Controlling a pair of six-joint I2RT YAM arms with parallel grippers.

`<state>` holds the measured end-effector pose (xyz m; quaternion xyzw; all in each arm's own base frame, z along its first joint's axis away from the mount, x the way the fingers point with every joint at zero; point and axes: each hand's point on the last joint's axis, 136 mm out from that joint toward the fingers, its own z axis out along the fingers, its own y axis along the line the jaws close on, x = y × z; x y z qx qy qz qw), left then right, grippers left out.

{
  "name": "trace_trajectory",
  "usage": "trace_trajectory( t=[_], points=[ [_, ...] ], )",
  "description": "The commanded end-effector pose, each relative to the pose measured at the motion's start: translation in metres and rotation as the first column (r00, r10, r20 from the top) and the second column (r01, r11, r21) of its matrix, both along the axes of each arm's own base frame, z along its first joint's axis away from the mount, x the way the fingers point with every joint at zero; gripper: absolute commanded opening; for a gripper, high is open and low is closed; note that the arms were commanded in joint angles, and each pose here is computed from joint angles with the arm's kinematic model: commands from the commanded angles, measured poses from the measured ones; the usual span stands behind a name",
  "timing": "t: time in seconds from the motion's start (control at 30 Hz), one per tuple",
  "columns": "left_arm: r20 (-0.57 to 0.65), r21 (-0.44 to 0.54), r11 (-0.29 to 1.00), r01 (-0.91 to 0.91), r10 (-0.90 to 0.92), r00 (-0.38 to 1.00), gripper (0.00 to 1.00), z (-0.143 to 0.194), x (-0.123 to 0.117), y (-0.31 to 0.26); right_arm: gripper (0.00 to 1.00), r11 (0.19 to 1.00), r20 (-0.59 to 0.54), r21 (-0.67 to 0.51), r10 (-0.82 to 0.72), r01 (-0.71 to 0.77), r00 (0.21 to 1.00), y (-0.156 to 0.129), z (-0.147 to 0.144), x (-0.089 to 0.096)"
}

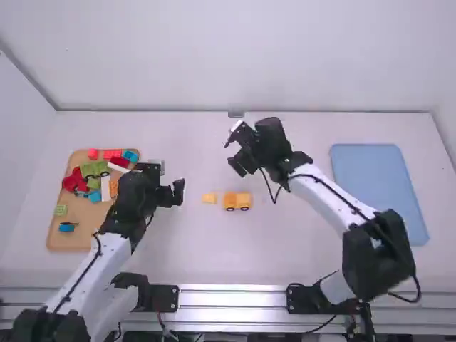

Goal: Assemble lego blocks to make yellow taxi

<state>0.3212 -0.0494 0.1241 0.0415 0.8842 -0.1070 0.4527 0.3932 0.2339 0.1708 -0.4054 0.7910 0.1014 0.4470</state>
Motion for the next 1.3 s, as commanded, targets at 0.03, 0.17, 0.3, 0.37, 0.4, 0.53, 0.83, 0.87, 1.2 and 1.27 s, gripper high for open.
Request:
trace_trajectory(
  t=[0.03,0.17,0.3,0.37,0.4,0.53,0.83,0.87,1.2,1.27],
  points=[
    [-0.038,0.038,0.965,0.259,-0.257,0.966,0.99,0.02,0.012,-0.033,0.98,0.985,-0.008,0.106,-0.134,0.135,0.991,-0.034,-0.012,-0.009],
    [-0.163,0.099,0.911,0.401,-0.383,0.91,0.99,0.012,0.022,-0.047,0.98,0.952,0.028,0.21,-0.232,0.221,0.972,-0.059,-0.024,-0.005],
    [-0.266,0.178,0.819,0.545,-0.494,0.828,0.99,0.0,0.031,-0.065,0.98,0.926,0.031,0.269,-0.284,0.266,0.958,-0.075,-0.032,-0.005],
    [-0.343,0.22,0.735,0.641,-0.557,0.756,0.99,-0.012,0.03,-0.071,0.98,0.92,0.024,0.281,-0.29,0.271,0.957,-0.08,-0.035,-0.006],
    [-0.392,0.237,0.674,0.699,-0.592,0.704,0.99,-0.02,0.028,-0.075,0.98,0.918,0.017,0.28,-0.299,0.282,0.954,-0.086,-0.037,-0.005],
    [-0.484,0.249,0.552,0.796,-0.641,0.596,0.99,-0.042,0.029,-0.086,0.99,0.909,0.01,0.277,-0.328,0.312,0.945,-0.098,-0.038,-0.001],
    [-0.619,0.278,0.267,0.923,-0.685,0.385,0.99,-0.092,0.014,-0.113,0.98,0.903,0.018,0.281,-0.345,0.327,0.938,-0.105,-0.036,0.002],
    [-0.635,0.296,0.248,0.922,-0.671,0.384,0.99,-0.097,0.014,-0.113,0.98,0.903,0.017,0.28,-0.345,0.327,0.938,-0.105,-0.037,0.002],
    [-0.685,0.369,0.205,0.907,-0.6,0.414,1.0,-0.133,0.013,-0.104,0.98,0.908,0.031,0.265,-0.345,0.325,0.938,-0.106,-0.037,0.003],
    [-0.696,0.362,0.207,0.909,-0.589,0.412,1.0,-0.14,0.014,-0.1,0.98,0.908,0.031,0.266,-0.345,0.325,0.938,-0.106,-0.037,0.003]
  ],
)
